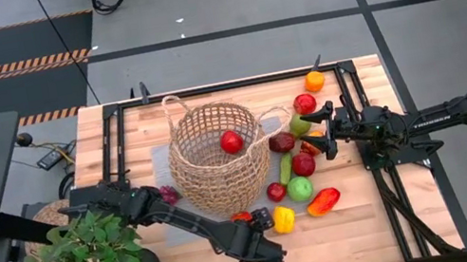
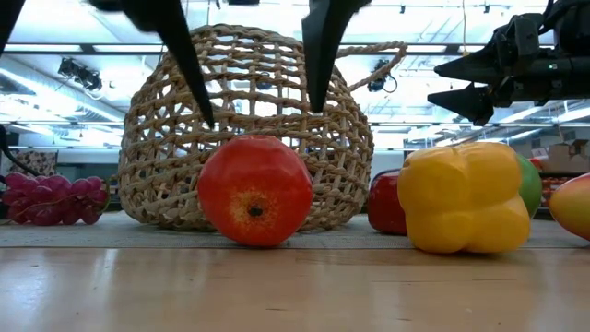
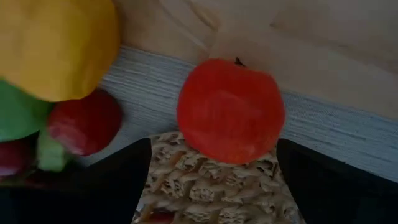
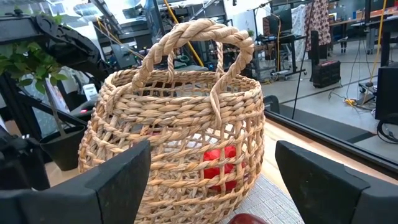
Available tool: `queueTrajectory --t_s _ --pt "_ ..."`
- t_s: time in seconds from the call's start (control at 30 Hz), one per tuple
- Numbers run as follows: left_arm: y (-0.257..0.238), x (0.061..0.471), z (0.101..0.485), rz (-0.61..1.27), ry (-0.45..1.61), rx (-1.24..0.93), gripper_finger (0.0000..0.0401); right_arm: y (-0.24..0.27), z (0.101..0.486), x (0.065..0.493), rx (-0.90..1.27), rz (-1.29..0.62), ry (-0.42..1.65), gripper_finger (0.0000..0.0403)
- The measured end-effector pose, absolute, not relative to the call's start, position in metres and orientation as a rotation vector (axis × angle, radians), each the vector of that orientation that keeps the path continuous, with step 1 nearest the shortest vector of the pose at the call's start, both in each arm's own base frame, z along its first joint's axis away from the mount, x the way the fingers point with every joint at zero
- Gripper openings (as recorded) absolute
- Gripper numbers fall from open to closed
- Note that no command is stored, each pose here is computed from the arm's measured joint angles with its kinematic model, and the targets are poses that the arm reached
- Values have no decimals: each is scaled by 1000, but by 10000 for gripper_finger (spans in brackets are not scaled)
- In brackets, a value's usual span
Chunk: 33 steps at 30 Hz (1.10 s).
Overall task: Build produce basket
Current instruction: Put the red apple into the brown basket
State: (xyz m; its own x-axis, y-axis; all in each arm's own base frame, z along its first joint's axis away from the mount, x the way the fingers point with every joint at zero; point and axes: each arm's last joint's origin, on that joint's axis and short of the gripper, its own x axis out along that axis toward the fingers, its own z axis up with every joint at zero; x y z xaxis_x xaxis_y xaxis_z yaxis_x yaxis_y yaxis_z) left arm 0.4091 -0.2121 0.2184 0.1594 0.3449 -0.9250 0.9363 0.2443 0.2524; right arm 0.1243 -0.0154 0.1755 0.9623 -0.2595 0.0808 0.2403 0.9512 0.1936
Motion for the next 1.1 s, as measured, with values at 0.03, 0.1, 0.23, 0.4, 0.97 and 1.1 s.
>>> queueTrajectory --t_s 0.03,0.1,0.23,0.4,0.97,1.1 --pt "-210 408 214 -674 1420 1312 355 -15 175 124 184 -255 -105 348" --pt "-207 407 205 -691 1460 1322 355 -15 175 124 184 -255 -106 348" --pt "-199 406 186 -685 1500 1419 355 -15 175 124 184 -255 -106 348" --pt "-197 407 177 -598 1508 1456 355 -15 175 124 184 -255 -106 348" --pt "-203 406 189 -598 1489 1154 355 -15 175 124 184 -255 -105 348" --pt "-205 408 191 -548 1484 1012 355 -15 175 124 184 -255 -105 348"
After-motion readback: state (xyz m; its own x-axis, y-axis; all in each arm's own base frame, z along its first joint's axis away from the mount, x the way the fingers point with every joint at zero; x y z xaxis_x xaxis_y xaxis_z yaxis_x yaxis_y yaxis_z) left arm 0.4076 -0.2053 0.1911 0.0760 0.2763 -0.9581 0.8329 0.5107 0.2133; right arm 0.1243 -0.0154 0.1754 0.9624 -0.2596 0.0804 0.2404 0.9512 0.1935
